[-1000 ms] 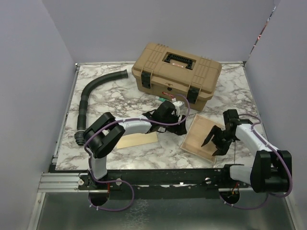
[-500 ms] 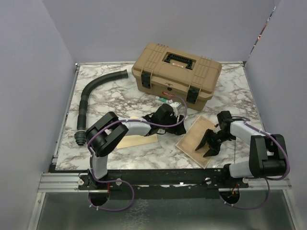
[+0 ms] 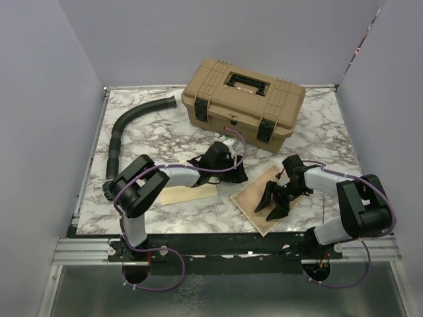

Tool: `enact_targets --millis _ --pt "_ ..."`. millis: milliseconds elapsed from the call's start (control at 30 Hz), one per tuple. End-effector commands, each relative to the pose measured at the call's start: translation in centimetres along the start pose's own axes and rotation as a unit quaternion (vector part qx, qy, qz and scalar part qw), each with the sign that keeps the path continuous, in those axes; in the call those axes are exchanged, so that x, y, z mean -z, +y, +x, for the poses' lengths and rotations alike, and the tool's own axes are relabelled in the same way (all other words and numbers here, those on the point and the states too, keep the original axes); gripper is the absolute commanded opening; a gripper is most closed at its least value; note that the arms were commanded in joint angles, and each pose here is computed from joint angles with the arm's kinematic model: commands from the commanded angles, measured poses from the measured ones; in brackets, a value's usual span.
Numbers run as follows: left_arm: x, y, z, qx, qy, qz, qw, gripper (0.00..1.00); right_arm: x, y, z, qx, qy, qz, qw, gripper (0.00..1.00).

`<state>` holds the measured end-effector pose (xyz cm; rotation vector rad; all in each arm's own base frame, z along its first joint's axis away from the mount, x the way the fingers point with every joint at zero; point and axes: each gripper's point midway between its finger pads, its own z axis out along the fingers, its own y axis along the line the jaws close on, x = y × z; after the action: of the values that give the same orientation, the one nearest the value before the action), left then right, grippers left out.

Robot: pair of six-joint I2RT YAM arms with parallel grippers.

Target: Place the letter into the envelope and seal it

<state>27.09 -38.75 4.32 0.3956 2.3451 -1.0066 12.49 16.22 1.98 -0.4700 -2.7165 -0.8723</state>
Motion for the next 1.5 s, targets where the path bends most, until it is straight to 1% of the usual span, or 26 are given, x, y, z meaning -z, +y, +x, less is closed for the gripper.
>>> enact_targets --millis 0,67,133,267,367,433,500,533,600,633,667,767,867,933,967,1033,1067,1133,1200,1233,1300,1333,1367,1400,1467 --pt "3.9 3.8 2.6 0.057 0.058 -0.05 0.995 0.66 -1.4 -0.9 -3.1 0.033 -0.067 0.018 0.997 0.61" --pt "4.9 3.9 3.7 0.078 0.087 -0.034 0.993 0.66 -1.3 -0.4 -3.5 0.032 -0.072 0.01 0.997 0.61" --pt "5.6 3.9 5.3 0.086 0.12 -0.022 0.989 0.6 -1.3 -0.2 -3.7 0.032 -0.075 0.007 0.997 0.61" --pt "5.8 3.9 8.7 0.12 0.187 -0.005 0.975 0.54 -1.5 0.5 -3.6 0.035 -0.067 -0.014 0.997 0.61" --pt "5.3 3.8 10.1 0.133 0.213 0.001 0.968 0.47 -1.7 0.6 -3.7 0.039 -0.065 -0.02 0.997 0.61" --pt "5.2 3.5 10.1 0.135 0.217 0.006 0.967 0.44 -1.8 0.7 -3.7 0.041 -0.064 -0.023 0.997 0.61" --pt "5.2 3.3 9.9 0.133 0.215 0.01 0.968 0.35 -1.8 0.9 -3.8 0.043 -0.064 -0.028 0.997 0.61" --pt "5.3 3.3 9.8 0.132 0.214 0.011 0.968 0.29 -1.8 0.9 -3.8 0.044 -0.065 -0.03 0.996 0.61" --pt "5.3 3.4 9.6 0.129 0.209 0.009 0.969 0.15 -1.6 1.3 -4.1 0.047 -0.07 -0.034 0.996 0.61" --pt "5.4 3.4 9.2 0.122 0.204 0.011 0.971 0.02 -1.4 1.6 -4.2 0.051 -0.074 -0.038 0.995 0.61" --pt "5.5 3.4 8.6 0.112 0.194 0.012 0.975 0.0 -1.1 1.9 -4.3 0.055 -0.079 -0.041 0.994 0.61" --pt "6.0 3.1 5.2 0.067 0.143 0.015 0.987 0.0 0.2 3.5 -5.0 0.08 -0.107 -0.057 0.989 0.62" --pt "7.2 2.8 2.4 0.014 0.126 0.004 0.992 0.0 2.8 6.2 -6.0 0.127 -0.159 -0.08 0.976 0.65" --pt "8.3 2.4 1.2 -0.023 0.122 -0.002 0.992 0.0 5.2 8.5 -6.7 0.175 -0.203 -0.097 0.959 0.71" --pt "9.1 2.0 0.6 -0.038 0.116 -0.002 0.992 0.0 6.6 9.7 -7.0 0.202 -0.229 -0.106 0.946 0.76" --pt "10.6 1.4 -0.2 -0.065 0.108 -0.003 0.992 0.0 9.6 12.2 -7.4 0.25 -0.285 -0.123 0.917 0.93" --pt "11.4 1.0 -0.6 -0.077 0.102 -0.002 0.992 0.0 11.2 13.4 -7.6 0.271 -0.315 -0.134 0.9 0.99" --pt "13.2 0.4 -1.0 -0.1 0.094 -0.001 0.991 0.0 14.3 16.0 -7.2 0.315 -0.363 -0.161 0.862 1.0" --pt "15.1 -0.5 -1.8 -0.122 0.074 0.001 0.99 0.0 16.8 18.3 -6.5 0.361 -0.391 -0.189 0.825 1.0" --pt "16.0 -1.0 -2.2 -0.134 0.062 0.004 0.989 0.0 17.8 19.4 -6.0 0.384 -0.397 -0.201 0.809 1.0" --pt "18.0 -2.2 -3.3 -0.158 0.035 0.012 0.987 0.0 19.1 21.0 -5.4 0.431 -0.396 -0.209 0.783 1.0" --pt "18.9 -2.8 -3.9 -0.172 0.019 0.016 0.985 0.0 20.1 22.0 -5.2 0.47 -0.399 -0.206 0.76 1.0" --pt "19.7 -3.3 -4.5 -0.185 0.005 0.018 0.983 0.0 20.0 22.2 -5.2 0.494 -0.394 -0.2 0.749 1.0" --pt "20.6 -3.7 -5.1 -0.201 -0.009 0.019 0.979 0.0 20.7 23.0 -5.1 0.519 -0.396 -0.196 0.732 1.0" --pt "21.9 -4.4 -6.1 -0.218 -0.034 0.016 0.975 0.0 21.1 24.1 -4.7 0.563 -0.386 -0.194 0.705 1.0"
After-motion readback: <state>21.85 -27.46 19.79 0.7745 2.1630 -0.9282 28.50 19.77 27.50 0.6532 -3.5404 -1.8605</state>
